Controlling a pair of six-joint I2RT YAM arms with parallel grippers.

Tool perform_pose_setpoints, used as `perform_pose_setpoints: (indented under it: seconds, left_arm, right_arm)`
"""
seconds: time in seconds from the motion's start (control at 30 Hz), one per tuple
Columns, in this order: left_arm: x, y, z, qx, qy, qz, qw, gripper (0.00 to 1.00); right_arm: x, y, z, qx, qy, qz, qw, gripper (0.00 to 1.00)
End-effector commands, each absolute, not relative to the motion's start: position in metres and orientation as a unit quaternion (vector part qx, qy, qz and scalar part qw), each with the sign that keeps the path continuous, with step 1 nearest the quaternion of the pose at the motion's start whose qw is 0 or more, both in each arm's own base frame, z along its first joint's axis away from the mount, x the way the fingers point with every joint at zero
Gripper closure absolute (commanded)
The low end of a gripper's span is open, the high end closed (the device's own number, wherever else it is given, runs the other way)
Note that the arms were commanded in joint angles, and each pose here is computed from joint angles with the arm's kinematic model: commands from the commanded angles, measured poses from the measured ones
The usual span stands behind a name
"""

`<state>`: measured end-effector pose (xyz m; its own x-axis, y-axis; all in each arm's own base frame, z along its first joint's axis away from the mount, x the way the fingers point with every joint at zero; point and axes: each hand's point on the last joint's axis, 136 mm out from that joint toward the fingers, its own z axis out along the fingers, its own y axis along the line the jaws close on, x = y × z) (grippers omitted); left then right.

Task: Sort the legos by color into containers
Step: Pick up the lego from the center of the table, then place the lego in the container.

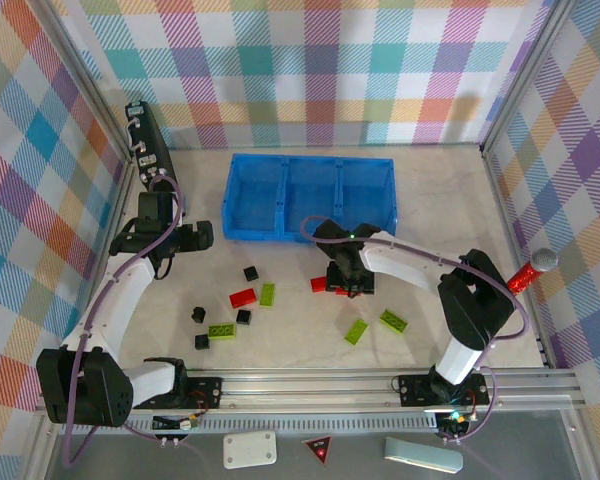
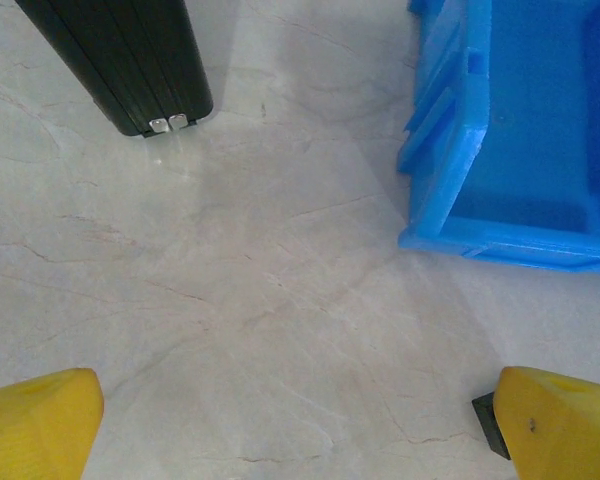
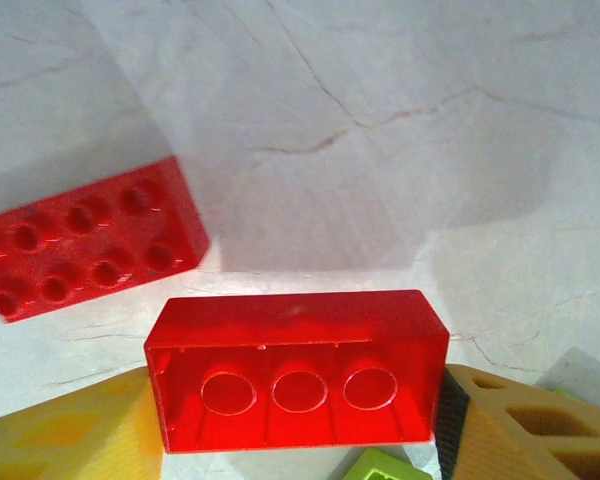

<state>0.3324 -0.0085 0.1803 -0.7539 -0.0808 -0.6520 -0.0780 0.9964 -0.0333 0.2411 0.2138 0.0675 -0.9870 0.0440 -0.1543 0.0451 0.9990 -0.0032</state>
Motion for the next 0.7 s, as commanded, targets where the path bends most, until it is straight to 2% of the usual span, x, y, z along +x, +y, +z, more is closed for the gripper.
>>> perform_pose_setpoints:
  seconds: [0.0,0.33,0.67]
  left_arm:
    - [0.331,-0.006,0.186,-0.032,0.935,0.015,0.353,0.0]
    - [0.329,-0.002,0.183,-0.03,0.937,0.028,0.348,0.0]
    - [0.33,-0.002,0.182,-0.027,0.939,0.028,0.343,0.0]
  right_arm:
    - [0.247,0.208,0.092,-0.012,0.996,-0.01,0.089,0.34]
    - [0.284,0.205,0.122,-0.038,0.992,0.01,0.116,0.34]
    - [0.345,0.184,0.137,-0.042,0.989,0.02,0.138,0.34]
